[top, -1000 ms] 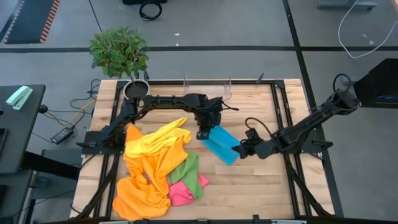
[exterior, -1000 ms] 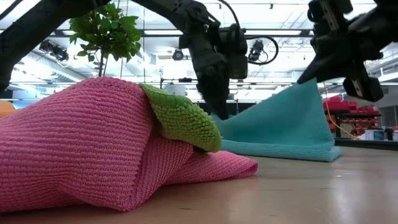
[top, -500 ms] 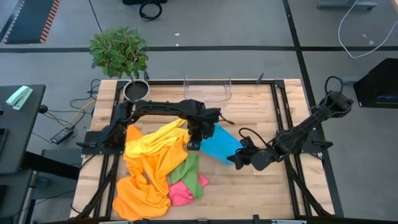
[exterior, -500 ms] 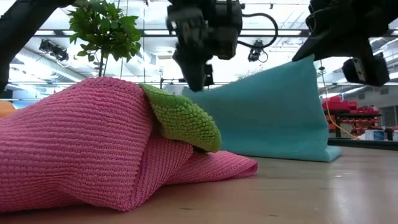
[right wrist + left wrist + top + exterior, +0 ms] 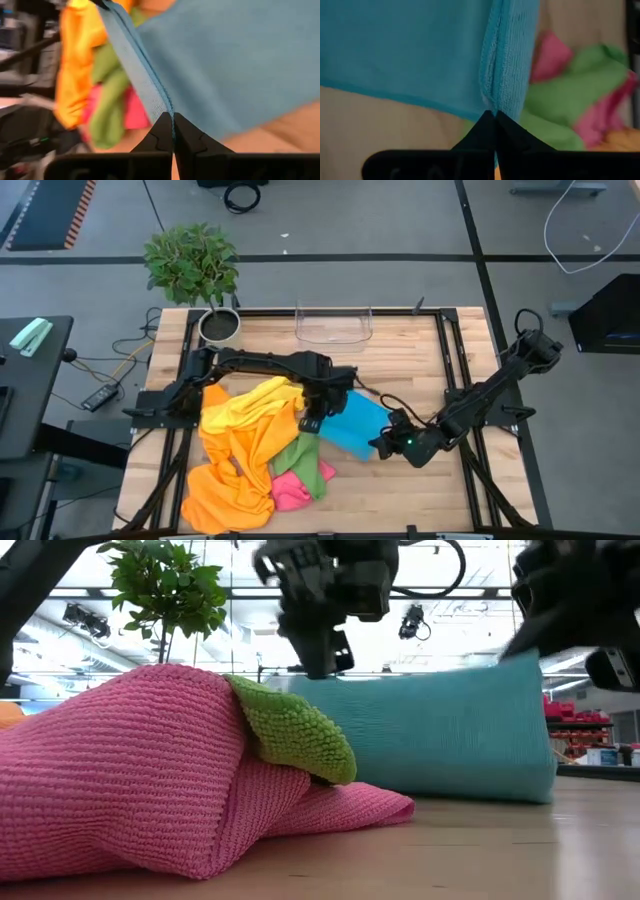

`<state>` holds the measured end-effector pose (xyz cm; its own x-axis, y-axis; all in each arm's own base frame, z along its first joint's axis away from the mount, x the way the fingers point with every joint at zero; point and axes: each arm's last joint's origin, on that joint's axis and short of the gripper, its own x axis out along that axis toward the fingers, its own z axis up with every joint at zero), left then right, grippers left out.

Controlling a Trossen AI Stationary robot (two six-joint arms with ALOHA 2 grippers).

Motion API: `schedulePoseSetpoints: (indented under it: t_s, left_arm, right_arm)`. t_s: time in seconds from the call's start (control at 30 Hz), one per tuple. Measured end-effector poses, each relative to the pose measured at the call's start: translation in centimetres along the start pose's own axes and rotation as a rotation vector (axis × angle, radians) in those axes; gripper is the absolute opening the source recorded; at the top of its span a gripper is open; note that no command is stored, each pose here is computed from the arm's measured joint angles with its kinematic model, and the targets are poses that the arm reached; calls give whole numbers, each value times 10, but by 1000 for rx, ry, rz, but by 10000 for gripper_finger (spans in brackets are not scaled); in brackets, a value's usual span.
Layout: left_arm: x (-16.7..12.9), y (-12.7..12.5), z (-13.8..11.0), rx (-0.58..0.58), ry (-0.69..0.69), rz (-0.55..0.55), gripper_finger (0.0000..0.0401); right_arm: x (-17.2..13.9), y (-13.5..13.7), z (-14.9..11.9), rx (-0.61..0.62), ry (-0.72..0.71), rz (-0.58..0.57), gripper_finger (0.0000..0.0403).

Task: Fold microfiber towels
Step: Fold the blue towel

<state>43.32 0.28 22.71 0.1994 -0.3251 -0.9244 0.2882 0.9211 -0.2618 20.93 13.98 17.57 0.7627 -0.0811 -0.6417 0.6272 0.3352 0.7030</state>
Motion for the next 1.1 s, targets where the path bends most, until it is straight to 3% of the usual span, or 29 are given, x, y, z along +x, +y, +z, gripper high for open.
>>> schedulePoseSetpoints:
  t_s: [0.37, 0.5, 0.7, 1.1]
  left_arm:
    - [0, 44, 9, -6, -174, 109, 10]
    - [19, 56, 11, -13, -154, 178, 6]
    - [14, 69, 13, -24, -202, 246, 10]
    - [20, 81, 11, -67, -204, 248, 9]
  right_arm:
    - [-1, -28, 14, -27, -92, -278, 5]
    - [2, -33, 24, -51, -117, -338, 5]
    - [9, -37, 40, -96, -137, -419, 5]
    - [13, -47, 50, -132, -88, -514, 5]
